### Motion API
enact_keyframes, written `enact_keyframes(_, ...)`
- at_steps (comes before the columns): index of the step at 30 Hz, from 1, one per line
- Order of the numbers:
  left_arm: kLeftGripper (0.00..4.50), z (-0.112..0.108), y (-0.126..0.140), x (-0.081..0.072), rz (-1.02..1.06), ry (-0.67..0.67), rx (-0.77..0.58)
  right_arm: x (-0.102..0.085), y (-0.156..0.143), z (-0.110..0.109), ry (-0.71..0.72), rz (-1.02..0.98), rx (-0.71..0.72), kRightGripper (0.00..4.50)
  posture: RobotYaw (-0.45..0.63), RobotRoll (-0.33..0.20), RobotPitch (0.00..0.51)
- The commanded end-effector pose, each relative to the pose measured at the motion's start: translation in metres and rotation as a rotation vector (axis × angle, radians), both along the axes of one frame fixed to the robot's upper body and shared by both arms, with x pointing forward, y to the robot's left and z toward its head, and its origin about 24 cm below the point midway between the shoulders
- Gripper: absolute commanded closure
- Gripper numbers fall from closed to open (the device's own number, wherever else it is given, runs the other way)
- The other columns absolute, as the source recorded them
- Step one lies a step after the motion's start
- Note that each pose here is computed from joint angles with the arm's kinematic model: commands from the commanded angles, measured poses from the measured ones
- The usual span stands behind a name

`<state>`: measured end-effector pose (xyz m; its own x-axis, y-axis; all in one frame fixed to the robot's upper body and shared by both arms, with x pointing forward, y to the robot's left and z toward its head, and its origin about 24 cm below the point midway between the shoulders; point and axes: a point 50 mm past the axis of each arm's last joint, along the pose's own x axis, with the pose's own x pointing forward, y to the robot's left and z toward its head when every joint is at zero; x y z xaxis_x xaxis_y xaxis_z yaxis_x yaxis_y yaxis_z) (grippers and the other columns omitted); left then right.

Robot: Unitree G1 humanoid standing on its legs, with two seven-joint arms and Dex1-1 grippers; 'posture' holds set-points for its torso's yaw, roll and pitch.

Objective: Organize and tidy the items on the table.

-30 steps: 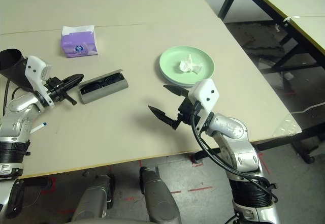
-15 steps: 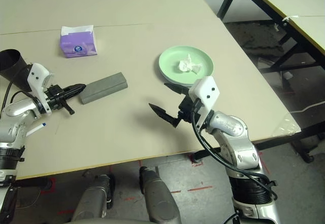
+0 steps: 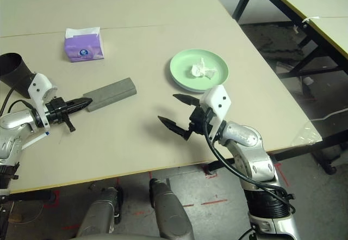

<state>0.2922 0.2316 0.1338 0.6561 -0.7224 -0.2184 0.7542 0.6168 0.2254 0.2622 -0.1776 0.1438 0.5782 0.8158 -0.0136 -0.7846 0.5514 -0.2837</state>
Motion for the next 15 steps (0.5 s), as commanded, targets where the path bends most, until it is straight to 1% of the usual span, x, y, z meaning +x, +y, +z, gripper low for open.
enact_keyframes(1, 4.46, -0.013, 0.002, -0.008, -0.017, 0.078, 0.027, 0.001, -0.001, -0.002, 0.003, 0.005, -0.004, 0.00, -0.20, 0.000, 0.226)
enact_keyframes(4, 4.46, -0.011, 0.007, -0.012, -0.022, 0.094, 0.039, 0.002, 0.000, -0.002, 0.001, 0.007, -0.002, 0.00, -0.20, 0.000, 0.225)
enact_keyframes(7, 4.46, -0.008, 0.014, -0.020, -0.042, 0.119, 0.067, 0.002, 0.000, -0.004, 0.007, 0.030, -0.010, 0.00, -0.19, 0.000, 0.224)
enact_keyframes(13, 4.46, 0.011, 0.033, -0.029, -0.054, 0.145, 0.109, -0.001, 0.004, -0.010, 0.006, 0.127, -0.055, 0.00, -0.18, 0.000, 0.226)
enact_keyframes(15, 4.46, 0.025, 0.041, -0.034, -0.062, 0.153, 0.122, -0.002, 0.006, -0.011, -0.002, 0.174, -0.073, 0.00, -0.17, 0.000, 0.226)
